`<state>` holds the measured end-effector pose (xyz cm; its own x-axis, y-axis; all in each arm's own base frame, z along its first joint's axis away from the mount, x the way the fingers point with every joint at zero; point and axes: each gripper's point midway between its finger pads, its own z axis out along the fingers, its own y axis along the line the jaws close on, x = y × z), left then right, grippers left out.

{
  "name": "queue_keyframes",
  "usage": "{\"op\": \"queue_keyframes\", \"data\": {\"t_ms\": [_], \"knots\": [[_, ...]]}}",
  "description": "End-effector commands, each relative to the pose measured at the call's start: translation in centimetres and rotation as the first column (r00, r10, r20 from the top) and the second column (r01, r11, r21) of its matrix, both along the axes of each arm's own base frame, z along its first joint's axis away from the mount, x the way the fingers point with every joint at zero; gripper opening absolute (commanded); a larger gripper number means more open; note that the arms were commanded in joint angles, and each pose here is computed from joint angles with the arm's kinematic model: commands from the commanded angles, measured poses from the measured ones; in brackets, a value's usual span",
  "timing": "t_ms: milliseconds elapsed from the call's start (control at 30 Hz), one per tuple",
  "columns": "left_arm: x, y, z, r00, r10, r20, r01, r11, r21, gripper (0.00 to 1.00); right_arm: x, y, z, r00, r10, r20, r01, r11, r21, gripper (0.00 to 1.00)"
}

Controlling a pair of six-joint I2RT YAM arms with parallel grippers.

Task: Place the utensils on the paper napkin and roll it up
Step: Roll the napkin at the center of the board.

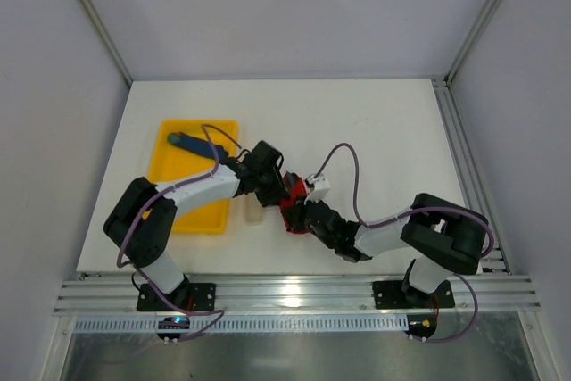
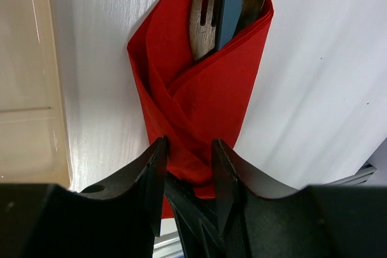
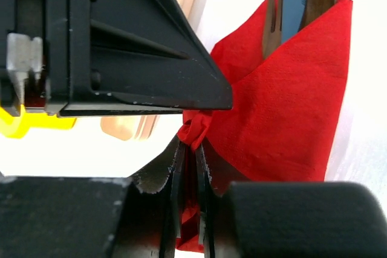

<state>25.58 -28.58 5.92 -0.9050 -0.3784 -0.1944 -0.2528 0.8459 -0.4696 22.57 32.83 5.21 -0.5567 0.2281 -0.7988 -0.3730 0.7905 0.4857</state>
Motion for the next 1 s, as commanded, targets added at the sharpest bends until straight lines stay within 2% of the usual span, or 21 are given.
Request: {"op": "queue_keyframes", "data": {"t_ms": [0,300,467,733,967], "knots": [[0.6,-0.6,0.7,1.000,-0.009,0.012,0.009,1.000,-0.002,0.38,0.4,1.3,2.2,0.998,0.019,0.053,-0.021,0.999,0.037,0.20],[0.7,0.2,0.1,1.000,-0.002,0.015,0.001,0.999,0.041,0.35,-0.3,0.2,3.4,0.996,0.050,0.075,-0.050,0.999,0.001,0.33],[0.7,0.3,-0.2,1.000,-0.002,0.010,0.002,0.999,0.047,0.34,-0.8,-0.2,3.3,0.995,0.072,0.065,-0.071,0.997,-0.020,0.35],[0.8,0.4,0.1,1.000,-0.001,0.022,0.000,0.998,0.058,0.31,-1.5,-1.7,3.7,0.995,0.069,0.072,-0.067,0.997,-0.024,0.34],[1.0,0.3,0.3,1.000,-0.005,0.026,0.003,0.999,0.054,0.26,-0.7,-3.1,4.1,0.996,0.030,0.081,-0.026,0.998,-0.053,0.23]]}}
